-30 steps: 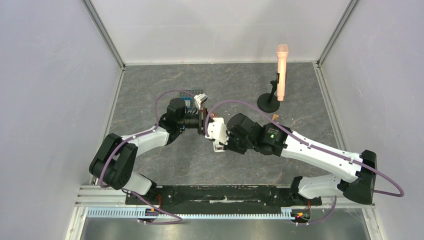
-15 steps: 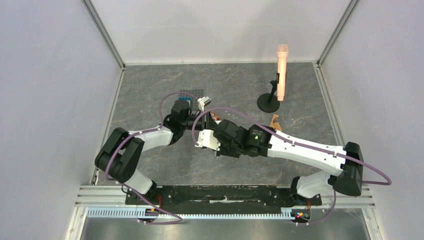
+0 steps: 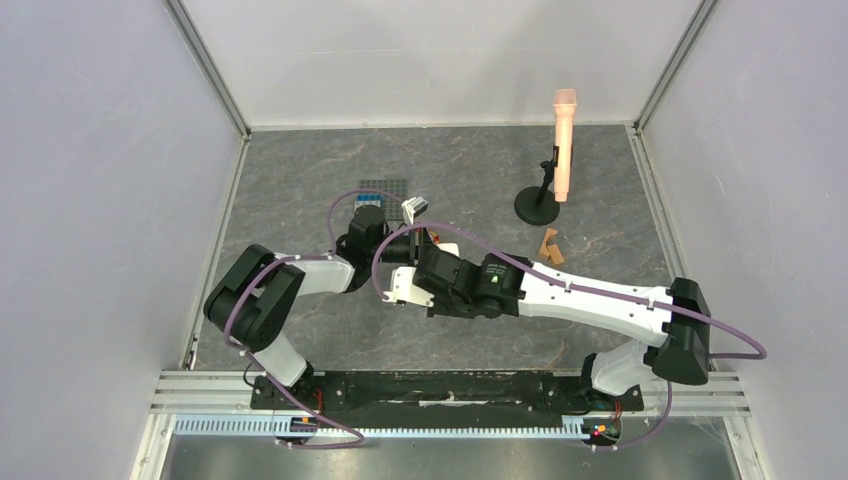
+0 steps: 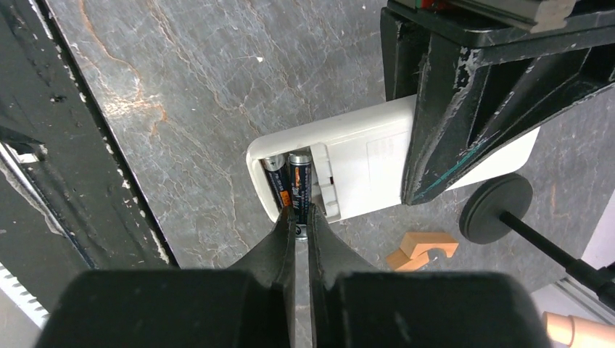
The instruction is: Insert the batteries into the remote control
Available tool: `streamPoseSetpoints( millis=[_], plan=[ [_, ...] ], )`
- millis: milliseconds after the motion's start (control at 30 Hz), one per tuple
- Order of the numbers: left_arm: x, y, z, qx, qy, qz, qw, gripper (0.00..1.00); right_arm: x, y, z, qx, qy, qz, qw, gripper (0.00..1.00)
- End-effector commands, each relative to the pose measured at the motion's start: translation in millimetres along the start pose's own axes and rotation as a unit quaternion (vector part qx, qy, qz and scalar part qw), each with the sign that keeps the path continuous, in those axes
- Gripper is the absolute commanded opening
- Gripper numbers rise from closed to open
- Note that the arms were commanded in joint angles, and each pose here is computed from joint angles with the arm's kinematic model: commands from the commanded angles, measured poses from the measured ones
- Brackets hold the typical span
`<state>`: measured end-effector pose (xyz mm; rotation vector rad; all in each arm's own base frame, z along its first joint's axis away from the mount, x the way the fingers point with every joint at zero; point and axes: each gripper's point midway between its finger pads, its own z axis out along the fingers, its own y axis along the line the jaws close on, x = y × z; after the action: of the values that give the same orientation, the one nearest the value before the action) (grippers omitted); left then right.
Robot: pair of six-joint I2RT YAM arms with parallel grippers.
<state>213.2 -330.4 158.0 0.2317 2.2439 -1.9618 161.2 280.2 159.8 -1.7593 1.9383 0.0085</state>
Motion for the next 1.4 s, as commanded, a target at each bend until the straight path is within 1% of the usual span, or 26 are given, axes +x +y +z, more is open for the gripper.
streamPoseSetpoints(
  millis=[0,100,233,500,633,700,767,867,1067,1200,1367],
  plan=[
    [-2,-20,6,0.037,-0.003,0.007,0.999,0.02,-15,-12,-5,0.035,-0.010,0.019,0.999,0.05],
    [-1,-18,7,0.035,-0.002,0.004,0.999,0.02,-14,-15,-4,0.049,-0.003,0.026,0.998,0.08],
    [1,-16,10,0.034,-0.002,0.002,0.999,0.02,-18,-16,-5,0.053,-0.012,0.029,0.998,0.13],
    [4,-20,12,0.052,0.003,-0.005,0.999,0.02,-35,-11,-14,0.036,-0.077,0.011,0.996,0.12],
    [4,-20,12,0.054,0.002,-0.005,0.999,0.02,-33,-11,-12,0.040,-0.073,0.006,0.996,0.13],
    [5,-20,12,0.053,0.002,-0.006,0.999,0.02,-29,-13,-9,0.048,-0.064,0.009,0.997,0.16],
    [4,-19,12,0.053,0.001,-0.007,0.999,0.02,-26,-15,-9,0.055,-0.060,0.012,0.997,0.23],
    [3,-20,13,0.054,0.000,-0.005,0.999,0.02,-22,-20,-13,0.071,-0.058,0.015,0.996,0.30],
    [2,-21,13,0.054,0.000,-0.005,0.999,0.02,-19,-26,-21,0.086,-0.062,0.017,0.994,0.33],
    [2,-19,13,0.052,-0.002,-0.007,0.999,0.02,-28,-28,-35,0.082,-0.088,0.033,0.992,0.35],
    [0,-15,14,0.048,-0.006,-0.012,0.999,0.02,-40,-23,-62,0.058,-0.147,0.065,0.985,0.48]
  ],
)
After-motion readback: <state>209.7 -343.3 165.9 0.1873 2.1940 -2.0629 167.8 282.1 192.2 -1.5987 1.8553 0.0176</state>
